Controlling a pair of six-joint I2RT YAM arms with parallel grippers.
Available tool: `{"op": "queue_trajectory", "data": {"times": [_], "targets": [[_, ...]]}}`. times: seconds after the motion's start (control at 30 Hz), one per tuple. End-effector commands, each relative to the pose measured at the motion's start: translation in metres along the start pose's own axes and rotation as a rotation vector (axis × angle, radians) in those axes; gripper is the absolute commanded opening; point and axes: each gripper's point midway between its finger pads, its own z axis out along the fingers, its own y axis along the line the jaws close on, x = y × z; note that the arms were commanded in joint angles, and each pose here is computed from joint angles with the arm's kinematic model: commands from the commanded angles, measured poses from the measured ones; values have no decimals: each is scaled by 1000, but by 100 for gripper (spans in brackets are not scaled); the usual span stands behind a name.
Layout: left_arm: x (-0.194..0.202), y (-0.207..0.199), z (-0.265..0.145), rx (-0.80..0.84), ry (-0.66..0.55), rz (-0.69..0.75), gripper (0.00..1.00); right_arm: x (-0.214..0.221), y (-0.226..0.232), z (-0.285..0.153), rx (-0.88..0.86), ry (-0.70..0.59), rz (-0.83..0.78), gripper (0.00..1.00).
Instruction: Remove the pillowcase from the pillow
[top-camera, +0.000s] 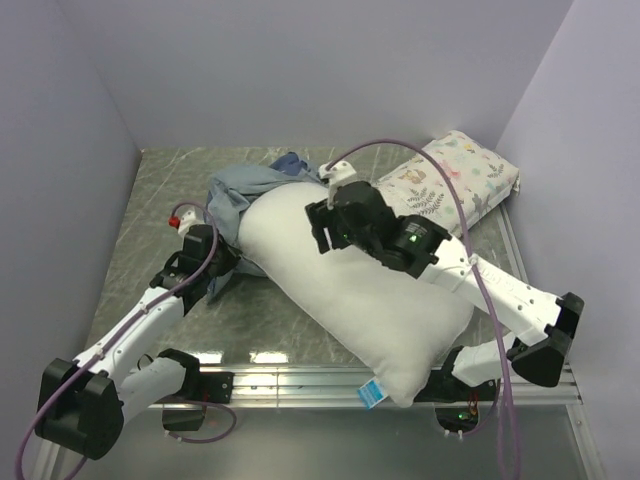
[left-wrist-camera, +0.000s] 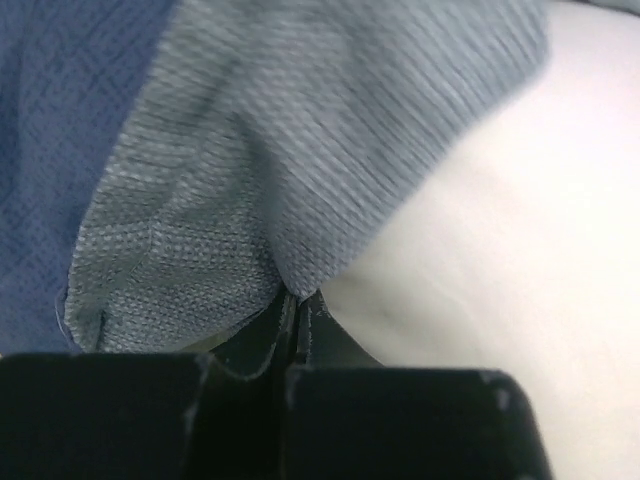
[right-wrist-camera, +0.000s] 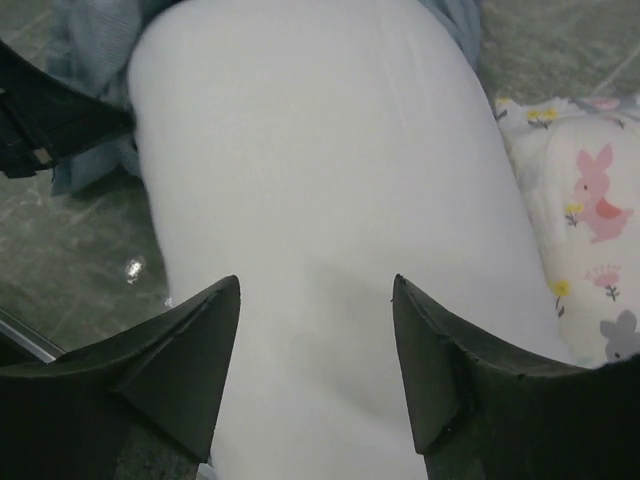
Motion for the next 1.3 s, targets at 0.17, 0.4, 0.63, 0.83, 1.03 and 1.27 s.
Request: {"op": "queue_trajectory", "data": {"times": [0.17, 0.4, 0.63, 0.83, 1.03, 1.27], "targets": [[-14, -17, -12, 65, -45, 13, 0, -13, 88, 10, -11, -128, -246, 83], [-21, -20, -18, 62, -60, 10, 0, 64, 107, 67, 125, -18, -426, 93], [-29, -25, -25, 60, -71, -4, 0, 106, 64, 103, 381, 52, -510, 99], [-38, -33, -32, 78, -97, -23, 0, 102, 37, 110, 515, 66, -523, 15], [-53, -33, -29, 28, -140, -33, 0, 47, 40, 82, 398, -6, -393, 0], [-112, -8, -13, -60, -237, -177, 0, -30, 40, -4, 109, -175, -201, 0]]}}
